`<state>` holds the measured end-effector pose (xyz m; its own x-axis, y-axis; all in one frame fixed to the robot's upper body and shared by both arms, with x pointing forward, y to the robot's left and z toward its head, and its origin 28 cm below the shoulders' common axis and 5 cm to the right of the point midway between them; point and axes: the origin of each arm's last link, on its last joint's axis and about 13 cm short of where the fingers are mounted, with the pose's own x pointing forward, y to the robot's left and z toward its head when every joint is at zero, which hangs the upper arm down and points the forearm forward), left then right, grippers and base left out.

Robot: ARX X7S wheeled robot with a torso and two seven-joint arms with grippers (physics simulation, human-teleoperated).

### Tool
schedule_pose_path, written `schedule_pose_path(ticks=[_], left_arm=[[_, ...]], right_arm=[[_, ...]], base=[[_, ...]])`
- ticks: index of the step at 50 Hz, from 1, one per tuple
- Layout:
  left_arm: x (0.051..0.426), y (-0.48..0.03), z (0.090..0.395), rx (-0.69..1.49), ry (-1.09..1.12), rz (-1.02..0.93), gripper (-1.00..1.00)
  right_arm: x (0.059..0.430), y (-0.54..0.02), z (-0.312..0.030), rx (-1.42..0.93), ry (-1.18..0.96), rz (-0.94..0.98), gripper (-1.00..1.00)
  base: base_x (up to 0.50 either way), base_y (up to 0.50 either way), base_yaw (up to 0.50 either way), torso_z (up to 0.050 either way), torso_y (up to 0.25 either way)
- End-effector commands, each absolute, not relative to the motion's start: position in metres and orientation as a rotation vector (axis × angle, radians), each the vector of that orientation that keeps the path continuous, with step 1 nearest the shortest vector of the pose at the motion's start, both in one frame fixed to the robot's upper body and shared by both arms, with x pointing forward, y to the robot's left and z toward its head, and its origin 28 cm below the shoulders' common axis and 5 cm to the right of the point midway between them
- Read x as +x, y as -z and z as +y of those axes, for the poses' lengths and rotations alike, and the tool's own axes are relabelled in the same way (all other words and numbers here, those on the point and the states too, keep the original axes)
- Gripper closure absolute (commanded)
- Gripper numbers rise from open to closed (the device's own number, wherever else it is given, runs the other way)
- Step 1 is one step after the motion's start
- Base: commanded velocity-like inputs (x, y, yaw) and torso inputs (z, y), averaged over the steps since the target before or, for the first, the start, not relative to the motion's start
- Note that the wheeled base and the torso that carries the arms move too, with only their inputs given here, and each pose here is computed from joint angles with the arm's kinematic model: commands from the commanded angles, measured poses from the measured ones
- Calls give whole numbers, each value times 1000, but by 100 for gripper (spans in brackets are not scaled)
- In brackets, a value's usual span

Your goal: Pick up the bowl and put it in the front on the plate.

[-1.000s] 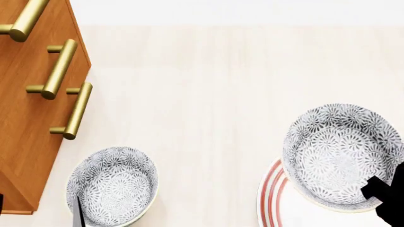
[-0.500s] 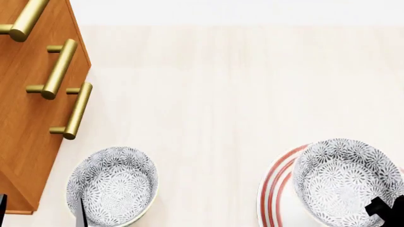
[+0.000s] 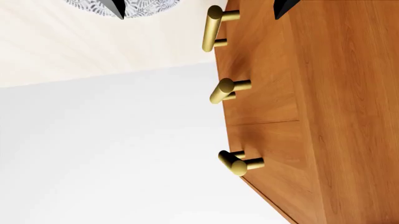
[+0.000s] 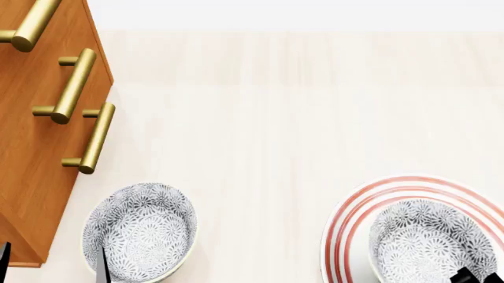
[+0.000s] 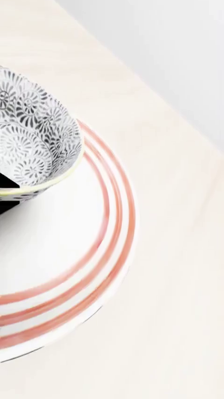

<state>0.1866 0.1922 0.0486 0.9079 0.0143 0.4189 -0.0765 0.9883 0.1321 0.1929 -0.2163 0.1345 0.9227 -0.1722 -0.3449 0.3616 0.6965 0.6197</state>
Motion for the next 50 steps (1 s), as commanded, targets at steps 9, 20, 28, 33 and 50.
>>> schedule_pose_path(ticks=[9, 20, 28, 33, 50], left_arm=[[187, -50, 192, 147, -40, -451, -100], [187, -51, 192, 146, -44, -447, -100], [188, -50, 192, 145, -46, -442, -100], [188, -50, 192, 145, -47, -442, -100], [187, -50, 191, 148, -37, -444, -100]], right_arm=[[200, -118, -216, 765, 308, 268, 100], [203, -112, -213, 764, 303, 292, 100], [203, -108, -214, 761, 316, 300, 100], [203, -108, -215, 728, 320, 295, 100], [190, -144, -233, 620, 428, 198, -100]], base=[[0, 0, 0, 0, 0], [0, 0, 0, 0, 0], [3, 0, 2, 0, 0], [3, 0, 3, 0, -4], [0, 0, 0, 0, -1]])
